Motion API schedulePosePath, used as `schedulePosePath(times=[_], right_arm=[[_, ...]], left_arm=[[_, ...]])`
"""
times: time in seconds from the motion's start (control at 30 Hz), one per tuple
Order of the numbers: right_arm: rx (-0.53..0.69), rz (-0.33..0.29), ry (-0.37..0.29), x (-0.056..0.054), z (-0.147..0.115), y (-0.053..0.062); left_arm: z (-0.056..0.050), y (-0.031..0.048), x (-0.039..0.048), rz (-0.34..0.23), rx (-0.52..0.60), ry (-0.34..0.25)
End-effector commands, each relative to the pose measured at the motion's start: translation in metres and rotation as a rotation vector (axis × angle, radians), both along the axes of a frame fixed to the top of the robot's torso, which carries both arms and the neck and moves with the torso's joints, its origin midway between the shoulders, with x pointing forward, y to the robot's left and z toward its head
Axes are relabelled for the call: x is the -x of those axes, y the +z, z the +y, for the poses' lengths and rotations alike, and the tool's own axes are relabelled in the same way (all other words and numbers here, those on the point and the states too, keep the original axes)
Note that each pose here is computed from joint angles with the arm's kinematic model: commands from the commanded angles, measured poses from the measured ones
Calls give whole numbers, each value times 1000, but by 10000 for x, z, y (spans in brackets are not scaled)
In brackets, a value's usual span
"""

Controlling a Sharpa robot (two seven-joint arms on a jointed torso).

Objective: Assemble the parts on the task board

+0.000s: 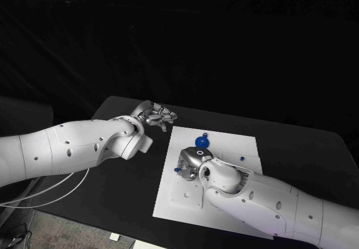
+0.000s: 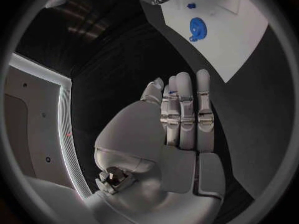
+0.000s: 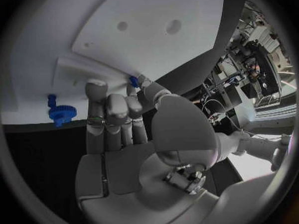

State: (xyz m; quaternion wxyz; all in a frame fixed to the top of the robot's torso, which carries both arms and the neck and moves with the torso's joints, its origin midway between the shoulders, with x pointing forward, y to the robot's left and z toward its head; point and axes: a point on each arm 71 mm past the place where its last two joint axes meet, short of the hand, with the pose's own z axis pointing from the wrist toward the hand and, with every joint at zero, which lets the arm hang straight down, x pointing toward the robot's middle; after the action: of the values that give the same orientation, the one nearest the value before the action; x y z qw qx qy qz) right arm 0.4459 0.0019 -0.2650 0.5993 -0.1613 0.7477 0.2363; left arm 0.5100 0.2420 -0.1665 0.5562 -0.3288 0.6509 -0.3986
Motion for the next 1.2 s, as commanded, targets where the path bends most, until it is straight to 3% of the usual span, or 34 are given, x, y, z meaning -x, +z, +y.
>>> schedulePosePath(times=[0.03,0.77,1.2], right_arm=[[30,6,8,12,3,-49],[73,16,6,3,-22,-181],[9,-35,28,8,-41,-139]], left_arm=[[-36,8,0,1,4,-18],[-67,3,-4,7,-2,-26],[-48,4,-5,5,-5,-27]])
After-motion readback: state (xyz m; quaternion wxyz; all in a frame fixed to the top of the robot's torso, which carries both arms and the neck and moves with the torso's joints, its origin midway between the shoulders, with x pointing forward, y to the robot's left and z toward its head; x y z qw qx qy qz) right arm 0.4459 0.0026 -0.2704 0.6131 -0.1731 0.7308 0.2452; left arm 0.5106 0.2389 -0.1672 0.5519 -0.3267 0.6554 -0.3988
